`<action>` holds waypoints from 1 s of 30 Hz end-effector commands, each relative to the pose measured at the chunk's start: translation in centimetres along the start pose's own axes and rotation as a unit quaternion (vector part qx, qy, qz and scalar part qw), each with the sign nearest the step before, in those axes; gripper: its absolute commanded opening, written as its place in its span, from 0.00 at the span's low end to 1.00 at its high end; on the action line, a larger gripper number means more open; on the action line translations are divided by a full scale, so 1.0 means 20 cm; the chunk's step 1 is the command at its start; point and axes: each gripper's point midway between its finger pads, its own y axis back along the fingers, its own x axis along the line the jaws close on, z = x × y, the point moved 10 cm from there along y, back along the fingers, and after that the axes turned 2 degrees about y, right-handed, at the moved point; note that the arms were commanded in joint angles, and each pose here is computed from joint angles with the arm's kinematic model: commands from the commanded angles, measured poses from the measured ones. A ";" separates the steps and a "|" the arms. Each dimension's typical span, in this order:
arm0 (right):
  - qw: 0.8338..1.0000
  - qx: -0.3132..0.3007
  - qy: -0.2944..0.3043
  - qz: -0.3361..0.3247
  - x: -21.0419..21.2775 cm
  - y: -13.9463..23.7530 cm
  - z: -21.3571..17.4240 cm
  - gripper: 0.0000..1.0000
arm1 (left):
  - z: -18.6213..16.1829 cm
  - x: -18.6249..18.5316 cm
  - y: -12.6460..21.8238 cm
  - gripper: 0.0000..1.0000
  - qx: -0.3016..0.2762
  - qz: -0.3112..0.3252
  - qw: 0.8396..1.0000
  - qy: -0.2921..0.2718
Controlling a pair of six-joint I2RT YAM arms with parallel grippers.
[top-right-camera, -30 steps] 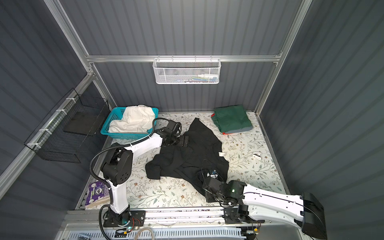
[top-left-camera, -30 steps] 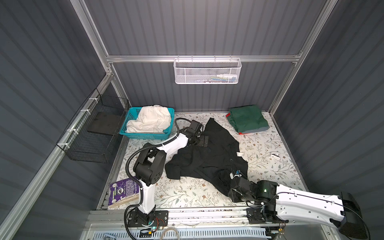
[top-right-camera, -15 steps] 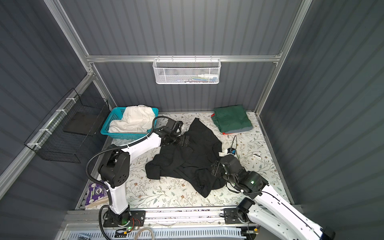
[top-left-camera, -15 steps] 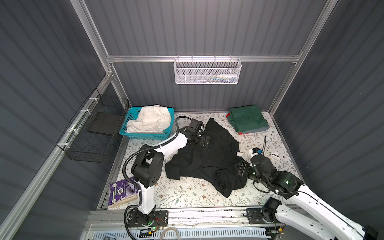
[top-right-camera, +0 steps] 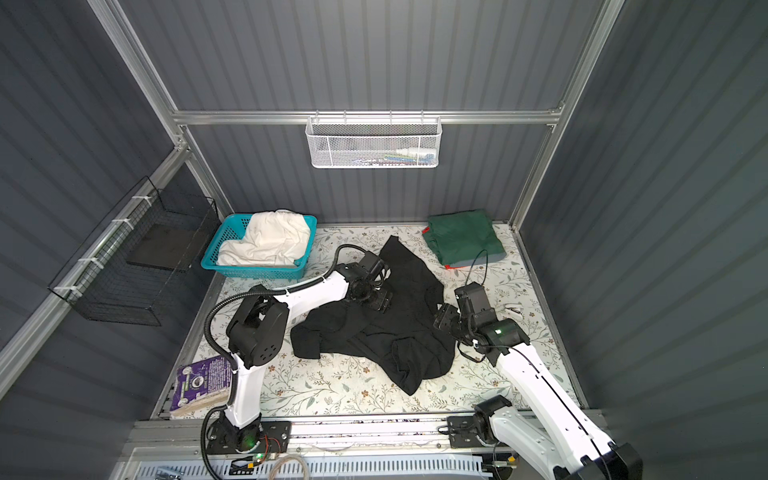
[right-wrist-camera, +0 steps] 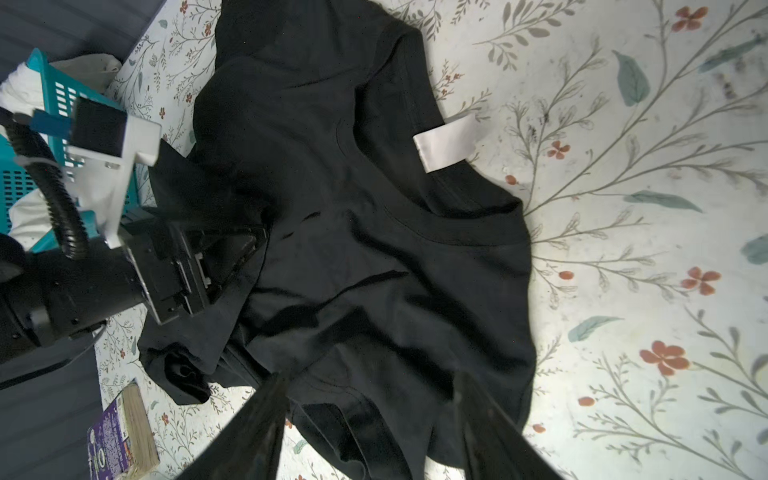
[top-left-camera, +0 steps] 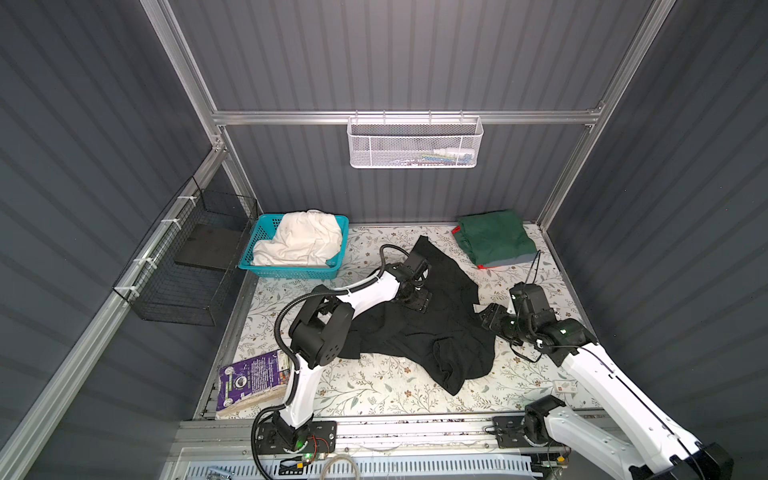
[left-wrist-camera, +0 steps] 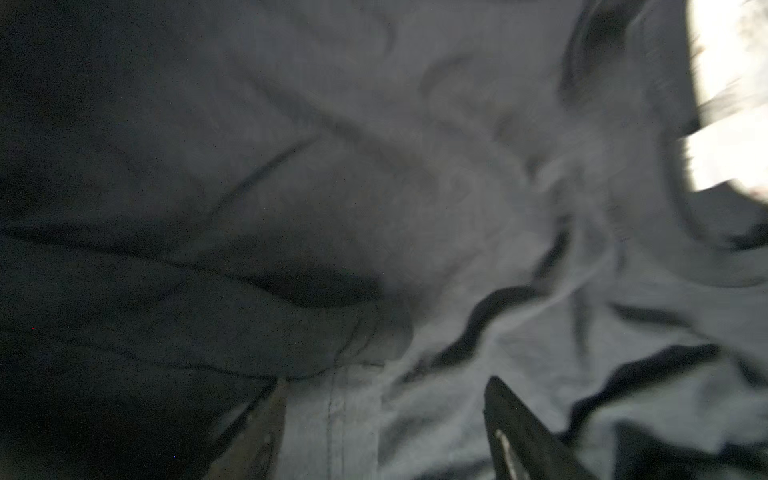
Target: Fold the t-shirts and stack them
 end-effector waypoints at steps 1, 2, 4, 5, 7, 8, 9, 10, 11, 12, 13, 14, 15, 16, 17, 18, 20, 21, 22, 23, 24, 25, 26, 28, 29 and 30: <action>1.000 0.003 0.004 0.012 -0.02 -0.03 0.02 0.64 | 0.00 0.01 -0.04 0.73 0.013 0.029 0.999 0.001; 1.000 0.004 0.003 0.008 -0.03 -0.03 0.02 0.64 | -0.01 0.01 -0.05 0.71 0.015 0.034 0.999 0.003; 1.000 0.004 0.005 0.003 -0.04 -0.03 0.03 0.63 | -0.01 0.02 -0.09 0.62 0.019 0.042 0.999 0.006; 1.000 0.004 0.007 0.002 -0.04 -0.03 0.03 0.63 | -0.01 0.02 -0.09 0.58 0.019 0.049 0.999 0.010; 1.000 0.003 0.014 0.000 -0.04 -0.03 0.04 0.62 | 0.00 0.03 -0.10 0.46 0.019 0.061 0.998 0.014; 1.000 0.003 0.018 0.002 -0.04 -0.03 0.04 0.61 | 0.00 0.03 -0.10 0.39 0.018 0.069 0.997 0.016; 1.000 0.004 0.020 0.001 -0.04 -0.03 0.04 0.61 | 0.01 0.04 -0.09 0.28 0.014 0.076 0.997 0.020; 1.000 0.005 0.021 0.003 -0.04 -0.03 0.05 0.60 | 0.02 0.04 -0.08 0.15 0.009 0.082 0.996 0.022; 1.000 0.006 0.020 0.007 -0.03 -0.04 0.05 0.60 | 0.02 0.04 -0.07 0.09 0.003 0.086 0.996 0.025; 1.000 0.009 0.018 0.012 -0.03 -0.06 0.04 0.60 | 0.02 0.04 -0.06 0.05 -0.002 0.088 0.996 0.028; 1.000 0.015 0.013 0.022 -0.02 -0.09 0.04 0.59 | 0.03 0.04 -0.05 0.00 -0.008 0.090 0.995 0.029; 0.999 0.018 0.011 0.028 -0.02 -0.11 0.04 0.58 | 0.04 0.05 -0.04 0.00 -0.010 0.099 0.994 0.034; 0.999 0.025 0.012 0.036 0.00 -0.13 0.04 0.58 | 0.04 0.05 -0.02 0.00 -0.012 0.109 0.993 0.035; 0.999 0.027 0.020 0.039 0.02 -0.15 0.04 0.58 | 0.05 0.07 0.01 0.00 -0.013 0.118 0.992 0.034; 0.999 0.028 0.028 0.038 0.04 -0.17 0.04 0.58 | 0.06 0.08 0.03 0.00 -0.014 0.129 0.991 0.035; 0.998 0.025 0.037 0.032 0.06 -0.19 0.03 0.59 | 0.07 0.11 0.07 0.00 -0.017 0.139 0.989 0.040; 0.998 0.022 0.050 0.030 0.10 -0.23 0.03 0.60 | 0.10 0.19 0.15 0.00 -0.026 0.150 0.987 0.056; 0.998 0.032 0.052 0.025 0.10 -0.28 0.03 0.59 | 0.11 0.26 0.19 0.00 -0.031 0.156 0.985 0.070; 0.998 0.036 0.053 0.020 0.10 -0.31 0.03 0.59 | 0.13 0.33 0.23 0.00 -0.036 0.161 0.983 0.086; 0.998 0.040 0.054 0.012 0.10 -0.34 0.04 0.59 | 0.14 0.38 0.26 0.00 -0.042 0.164 0.981 0.097; 0.997 0.045 0.057 0.004 0.10 -0.36 0.04 0.57 | 0.15 0.44 0.29 0.00 -0.050 0.165 0.979 0.104; 0.997 0.039 0.064 0.008 0.11 -0.38 0.06 0.56 | 0.17 0.49 0.32 0.00 -0.058 0.168 0.978 0.108; 0.997 0.038 0.068 0.007 0.12 -0.40 0.07 0.56 | 0.19 0.51 0.35 0.00 -0.065 0.176 0.977 0.106; 0.996 0.041 0.076 0.008 0.14 -0.44 0.08 0.55 | 0.25 0.55 0.40 0.00 -0.079 0.202 0.972 0.091; 0.996 0.042 0.077 0.009 0.14 -0.46 0.08 0.55 | 0.28 0.57 0.41 0.00 -0.085 0.217 0.969 0.082; 0.996 0.044 0.079 0.008 0.14 -0.49 0.09 0.55 | 0.31 0.59 0.43 0.00 -0.091 0.236 0.964 0.076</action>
